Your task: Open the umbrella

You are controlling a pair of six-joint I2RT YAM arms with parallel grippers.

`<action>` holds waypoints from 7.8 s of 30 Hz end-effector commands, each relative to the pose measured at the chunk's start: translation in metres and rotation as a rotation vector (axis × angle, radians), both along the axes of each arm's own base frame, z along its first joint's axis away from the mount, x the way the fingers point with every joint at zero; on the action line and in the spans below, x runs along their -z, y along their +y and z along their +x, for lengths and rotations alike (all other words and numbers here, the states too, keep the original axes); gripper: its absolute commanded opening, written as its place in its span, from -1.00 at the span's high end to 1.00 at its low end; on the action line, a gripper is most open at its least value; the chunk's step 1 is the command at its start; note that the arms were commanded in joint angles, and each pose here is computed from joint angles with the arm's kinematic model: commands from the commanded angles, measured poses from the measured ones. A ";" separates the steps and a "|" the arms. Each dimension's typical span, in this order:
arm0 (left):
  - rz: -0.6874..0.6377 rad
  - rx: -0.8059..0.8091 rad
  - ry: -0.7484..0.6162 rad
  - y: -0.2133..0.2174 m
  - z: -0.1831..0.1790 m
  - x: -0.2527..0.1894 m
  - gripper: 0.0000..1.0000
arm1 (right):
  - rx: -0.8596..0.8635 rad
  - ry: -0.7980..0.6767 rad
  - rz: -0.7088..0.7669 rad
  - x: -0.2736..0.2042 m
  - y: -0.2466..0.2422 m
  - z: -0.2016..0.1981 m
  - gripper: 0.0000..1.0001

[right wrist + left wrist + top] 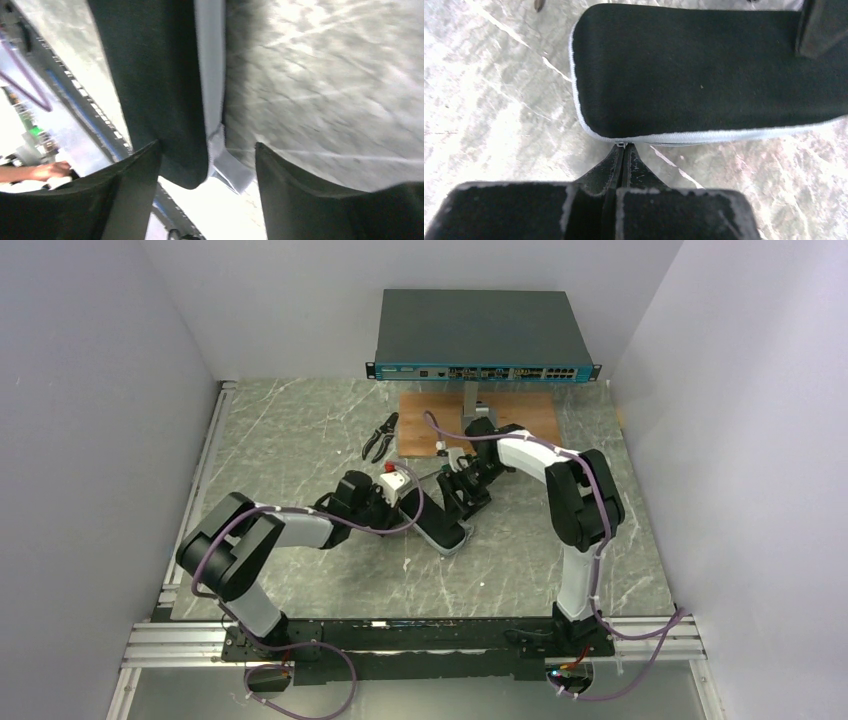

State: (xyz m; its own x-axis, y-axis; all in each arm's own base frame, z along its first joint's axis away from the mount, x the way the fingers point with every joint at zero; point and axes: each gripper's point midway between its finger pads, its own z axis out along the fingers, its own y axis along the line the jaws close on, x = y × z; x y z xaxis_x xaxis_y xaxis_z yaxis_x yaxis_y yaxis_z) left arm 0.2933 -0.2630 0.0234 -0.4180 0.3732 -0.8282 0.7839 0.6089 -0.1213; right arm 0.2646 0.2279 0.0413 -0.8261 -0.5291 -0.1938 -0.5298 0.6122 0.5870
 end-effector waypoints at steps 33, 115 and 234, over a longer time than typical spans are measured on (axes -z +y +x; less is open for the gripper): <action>-0.078 -0.032 0.172 -0.005 -0.030 -0.003 1.00 | -0.392 -0.750 -0.172 0.023 -0.042 -0.023 0.04; -0.033 0.378 -0.039 -0.094 -0.095 -0.007 1.00 | 0.485 -0.049 0.137 -0.018 -0.026 -0.020 -0.77; -0.153 0.018 0.118 -0.029 -0.003 -0.071 -0.67 | 0.412 -0.001 0.235 -0.033 -0.006 -0.002 0.74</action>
State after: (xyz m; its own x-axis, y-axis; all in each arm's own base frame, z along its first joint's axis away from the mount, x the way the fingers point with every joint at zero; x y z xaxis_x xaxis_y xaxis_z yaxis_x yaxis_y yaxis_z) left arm 0.2817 -0.2809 0.0728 -0.5676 0.2786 -0.7747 0.7346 0.5962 -0.3238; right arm 0.2569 0.2082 0.0640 -0.9616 -0.0943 -0.2579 -0.2521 0.6754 0.6930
